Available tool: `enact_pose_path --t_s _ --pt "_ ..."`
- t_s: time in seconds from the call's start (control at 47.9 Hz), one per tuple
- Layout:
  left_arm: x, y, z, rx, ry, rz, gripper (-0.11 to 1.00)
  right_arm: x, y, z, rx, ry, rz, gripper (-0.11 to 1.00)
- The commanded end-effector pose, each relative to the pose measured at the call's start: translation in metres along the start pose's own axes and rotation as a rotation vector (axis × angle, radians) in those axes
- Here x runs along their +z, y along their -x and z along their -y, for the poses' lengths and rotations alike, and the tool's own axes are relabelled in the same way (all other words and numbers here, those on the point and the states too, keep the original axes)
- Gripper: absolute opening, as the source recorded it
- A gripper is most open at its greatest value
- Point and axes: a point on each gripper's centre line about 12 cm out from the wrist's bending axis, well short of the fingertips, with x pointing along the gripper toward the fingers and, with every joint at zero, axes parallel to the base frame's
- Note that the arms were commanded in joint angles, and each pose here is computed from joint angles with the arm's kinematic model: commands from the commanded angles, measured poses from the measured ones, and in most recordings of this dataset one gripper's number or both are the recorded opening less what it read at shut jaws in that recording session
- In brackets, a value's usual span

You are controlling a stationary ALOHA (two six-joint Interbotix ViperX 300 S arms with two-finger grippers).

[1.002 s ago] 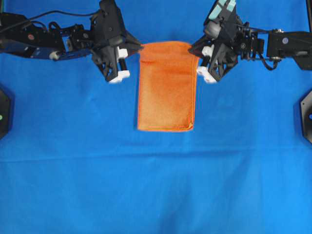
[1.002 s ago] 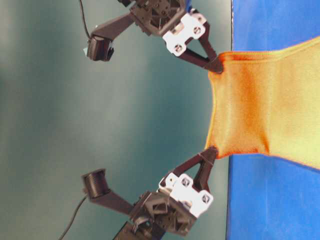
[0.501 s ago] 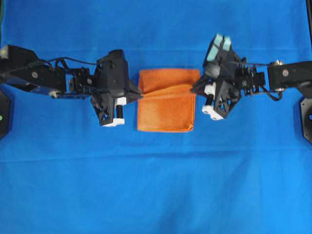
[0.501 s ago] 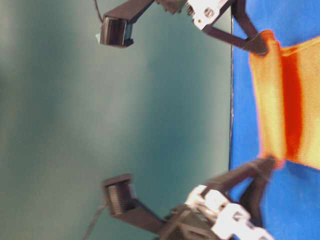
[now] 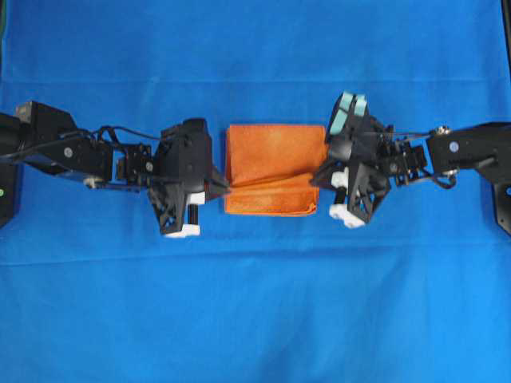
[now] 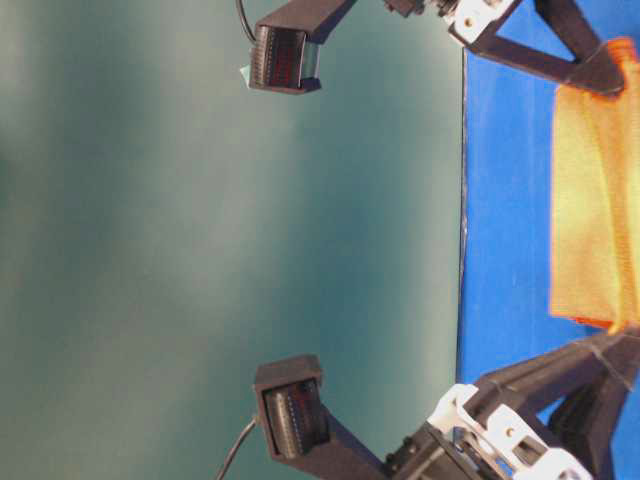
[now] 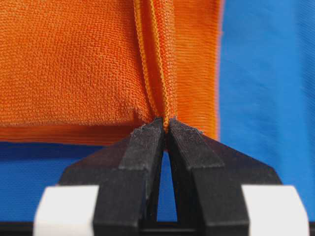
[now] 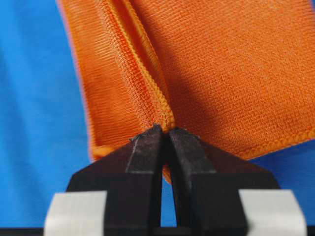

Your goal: Fold the orange towel.

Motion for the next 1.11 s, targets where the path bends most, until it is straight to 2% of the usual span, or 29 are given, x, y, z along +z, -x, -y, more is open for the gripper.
enact_pose_path --t_s 0.0,0.271,0.376,0.48,0.522,0.564,0.647,0.835,0.96,1.086 --pt "0.008 0.002 0.003 -0.006 -0.002 0.028 0.02 0.008 0.002 -0.003 0.013 -0.006 0.027 0.04" --pt "0.011 0.002 0.002 -0.004 0.0 0.049 0.04 0.013 -0.001 -0.006 0.016 -0.011 0.034 0.06" --pt "0.011 0.003 0.001 -0.002 0.0 0.044 0.25 0.016 -0.002 -0.009 0.023 -0.003 0.039 0.34" --pt "0.014 0.01 0.001 -0.002 -0.012 0.046 0.56 0.02 0.001 -0.012 0.024 0.009 0.047 0.62" --pt "0.017 0.014 0.001 -0.002 -0.016 0.049 0.7 0.023 0.003 -0.013 0.023 0.013 0.054 0.67" --pt "0.022 0.02 0.0 -0.001 -0.018 0.057 0.79 0.028 0.008 -0.014 0.018 0.018 0.064 0.66" --pt "0.034 0.034 -0.001 0.001 -0.026 0.074 0.78 0.039 0.022 -0.015 0.002 0.028 0.087 0.63" --pt "0.058 0.079 -0.007 0.016 -0.06 0.139 0.73 0.063 0.069 -0.014 -0.065 0.065 0.15 0.63" --pt "0.066 0.108 -0.009 0.027 -0.082 0.199 0.73 0.072 0.102 -0.012 -0.097 0.088 0.203 0.63" --pt "0.067 0.135 -0.013 0.042 -0.084 0.259 0.73 0.069 0.13 -0.008 -0.113 0.105 0.255 0.63"
